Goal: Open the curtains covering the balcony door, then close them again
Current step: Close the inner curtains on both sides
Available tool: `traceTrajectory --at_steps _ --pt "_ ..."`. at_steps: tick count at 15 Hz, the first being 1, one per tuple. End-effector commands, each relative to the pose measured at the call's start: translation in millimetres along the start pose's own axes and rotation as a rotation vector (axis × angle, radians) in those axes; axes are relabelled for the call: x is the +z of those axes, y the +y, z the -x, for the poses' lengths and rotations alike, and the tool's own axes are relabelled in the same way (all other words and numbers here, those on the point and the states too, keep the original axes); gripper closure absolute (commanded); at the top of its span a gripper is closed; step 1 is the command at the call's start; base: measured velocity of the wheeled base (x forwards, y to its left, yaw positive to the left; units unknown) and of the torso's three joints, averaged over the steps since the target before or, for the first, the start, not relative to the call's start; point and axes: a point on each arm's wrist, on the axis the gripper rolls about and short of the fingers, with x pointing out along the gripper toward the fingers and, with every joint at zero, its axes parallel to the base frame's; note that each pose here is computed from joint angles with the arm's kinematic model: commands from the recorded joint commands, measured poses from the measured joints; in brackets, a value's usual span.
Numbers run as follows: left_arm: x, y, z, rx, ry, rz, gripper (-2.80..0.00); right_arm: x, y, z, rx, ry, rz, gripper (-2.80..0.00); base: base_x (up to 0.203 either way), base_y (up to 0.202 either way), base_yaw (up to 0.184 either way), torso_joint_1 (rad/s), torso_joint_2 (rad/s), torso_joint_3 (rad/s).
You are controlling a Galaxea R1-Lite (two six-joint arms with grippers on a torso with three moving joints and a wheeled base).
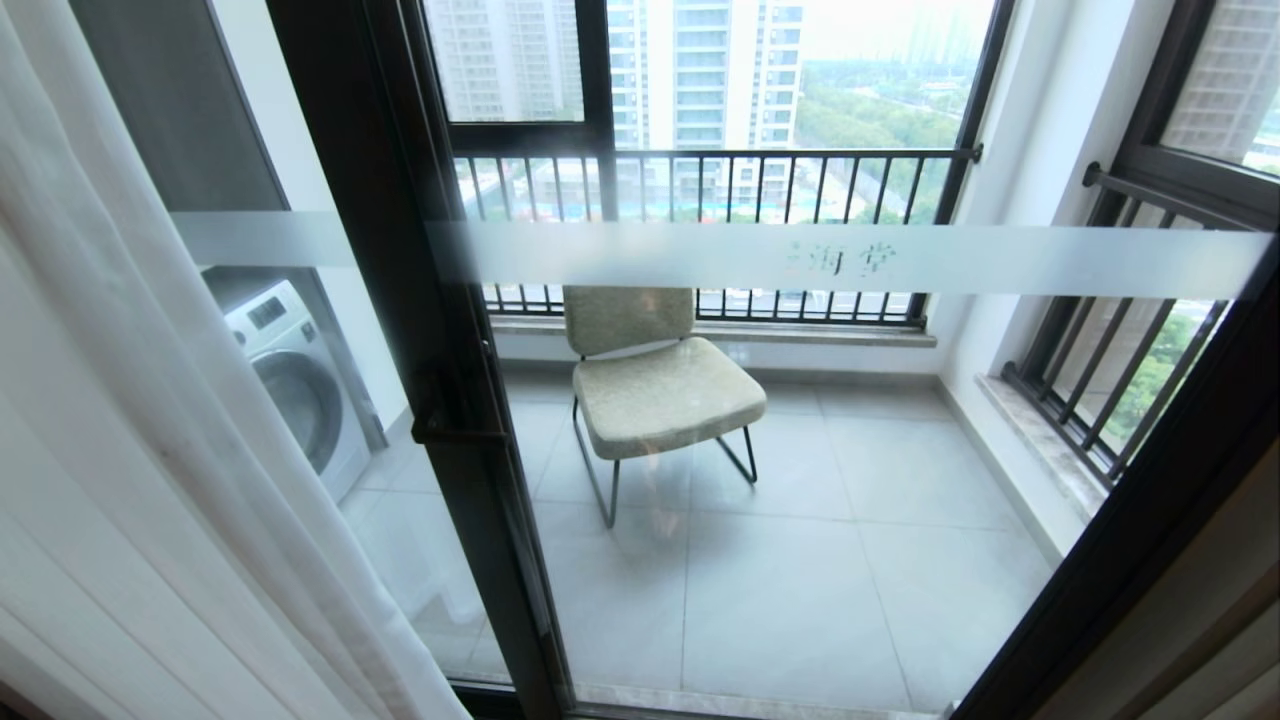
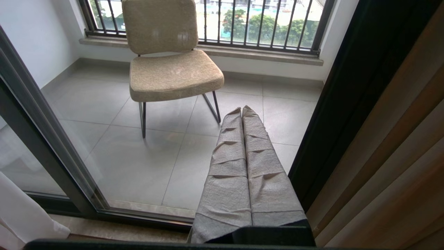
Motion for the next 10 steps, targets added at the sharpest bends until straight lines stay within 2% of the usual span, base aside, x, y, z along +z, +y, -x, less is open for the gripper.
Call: traceTrajectory --at_steps 1,10 --pt "0.0 0.0 0.3 0.002 -0.004 0.001 0.00 0.0 0.0 0.0 0.000 -0.001 0.000 0.00 0.000 0.000 0.000 0.000 0.00 0.000" --pt "0.0 0.0 0.3 0.001 -0.004 0.001 0.00 0.0 0.0 0.0 0.000 -0.001 0.000 0.00 0.000 0.000 0.000 0.000 0.00 0.000"
